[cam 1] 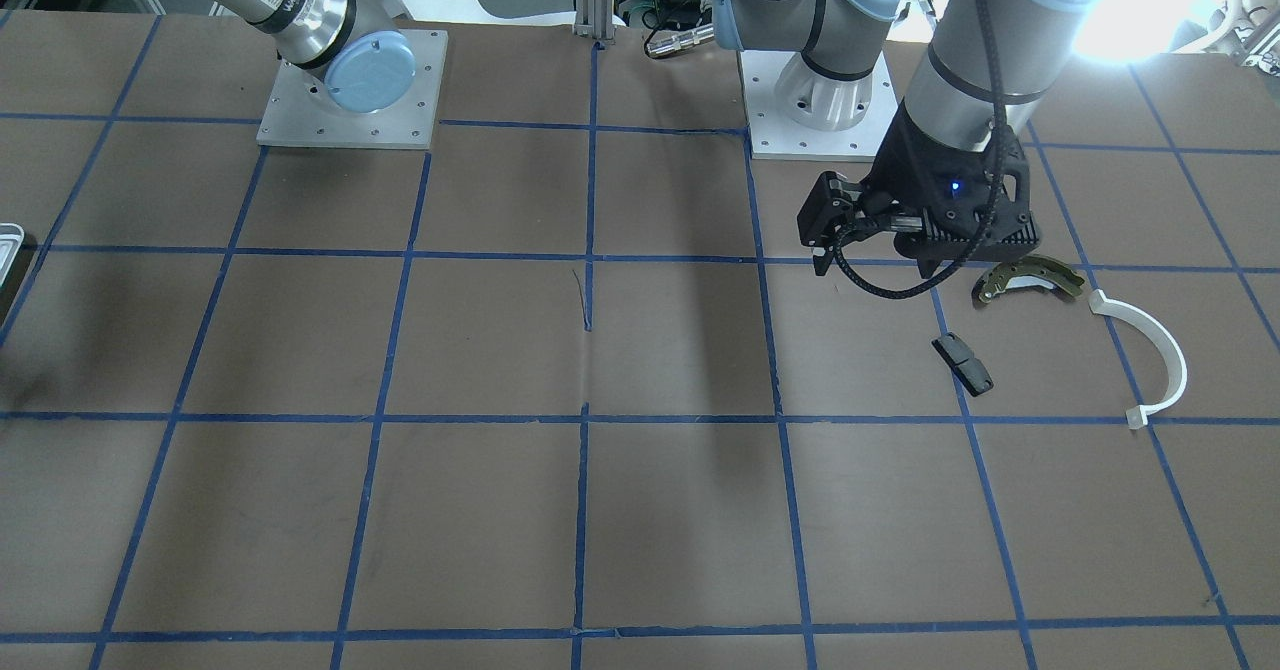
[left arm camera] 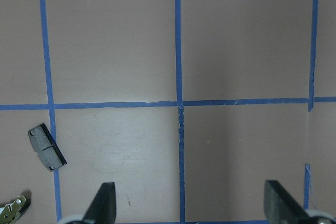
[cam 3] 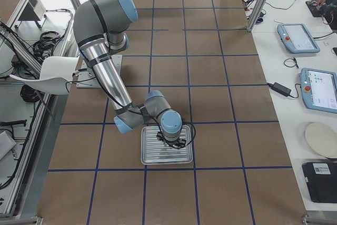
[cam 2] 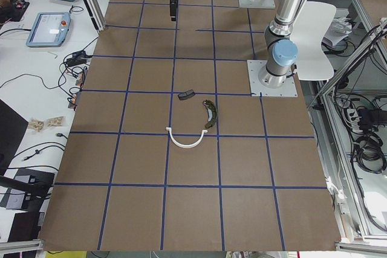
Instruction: Place bearing gear from tray to pile
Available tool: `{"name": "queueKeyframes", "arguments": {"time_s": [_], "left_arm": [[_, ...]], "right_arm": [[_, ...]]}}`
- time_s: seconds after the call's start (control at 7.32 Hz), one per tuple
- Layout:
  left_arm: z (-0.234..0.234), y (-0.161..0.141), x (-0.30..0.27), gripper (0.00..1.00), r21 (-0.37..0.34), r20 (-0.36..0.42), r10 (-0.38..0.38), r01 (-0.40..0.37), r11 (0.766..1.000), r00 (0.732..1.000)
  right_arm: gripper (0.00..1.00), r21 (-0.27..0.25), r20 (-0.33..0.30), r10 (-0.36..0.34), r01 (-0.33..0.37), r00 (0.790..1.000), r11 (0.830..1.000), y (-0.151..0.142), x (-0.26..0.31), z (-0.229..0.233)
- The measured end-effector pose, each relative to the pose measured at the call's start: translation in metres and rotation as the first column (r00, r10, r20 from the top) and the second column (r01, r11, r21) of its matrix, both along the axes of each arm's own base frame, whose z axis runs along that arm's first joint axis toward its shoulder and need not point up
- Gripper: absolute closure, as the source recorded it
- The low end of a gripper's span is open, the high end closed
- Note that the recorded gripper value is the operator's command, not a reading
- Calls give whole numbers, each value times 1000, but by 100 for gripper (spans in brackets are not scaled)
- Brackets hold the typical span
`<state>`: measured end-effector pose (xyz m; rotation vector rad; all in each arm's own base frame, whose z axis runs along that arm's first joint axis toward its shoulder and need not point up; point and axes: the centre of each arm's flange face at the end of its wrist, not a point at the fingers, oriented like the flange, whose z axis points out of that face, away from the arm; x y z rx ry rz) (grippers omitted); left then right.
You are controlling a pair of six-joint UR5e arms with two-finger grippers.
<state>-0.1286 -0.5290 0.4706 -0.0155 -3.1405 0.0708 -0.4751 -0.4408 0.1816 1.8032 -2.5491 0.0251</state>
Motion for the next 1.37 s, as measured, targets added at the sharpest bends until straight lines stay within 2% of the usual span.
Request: {"name": "queueKeyframes", "arguments": {"time_s": [0.14,0.27,0.55,0.82,0.96,1.09,1.37], "left_arm": [[0,0,0,0,0,0,0,0,1000,1000],[0,0,0,0,-1,0,0,0,1000,1000],[2,1,0,0,-4,1,0,0,1000,1000],[1,0,0,0,-2,1,0,0,1000,1000],[1,0,0,0,-2,2,0,0,1000,1000],[2,1,0,0,-3,2,0,0,1000,1000],[2,1,0,0,-4,2,0,0,1000,1000]], "right_arm": [[69,2,1,-1,1,1000,1000,0,0,-1],[86,3,1,-2,2,1000,1000,0,0,-2],[91,7,-1,-9,9,1000,1000,1,-1,-2],[90,6,-12,-38,38,999,999,1,-2,8],[88,6,-12,-73,73,997,997,3,1,25],[87,15,2,-137,137,991,990,7,12,50],[85,56,50,-246,243,968,968,8,55,105]]}}
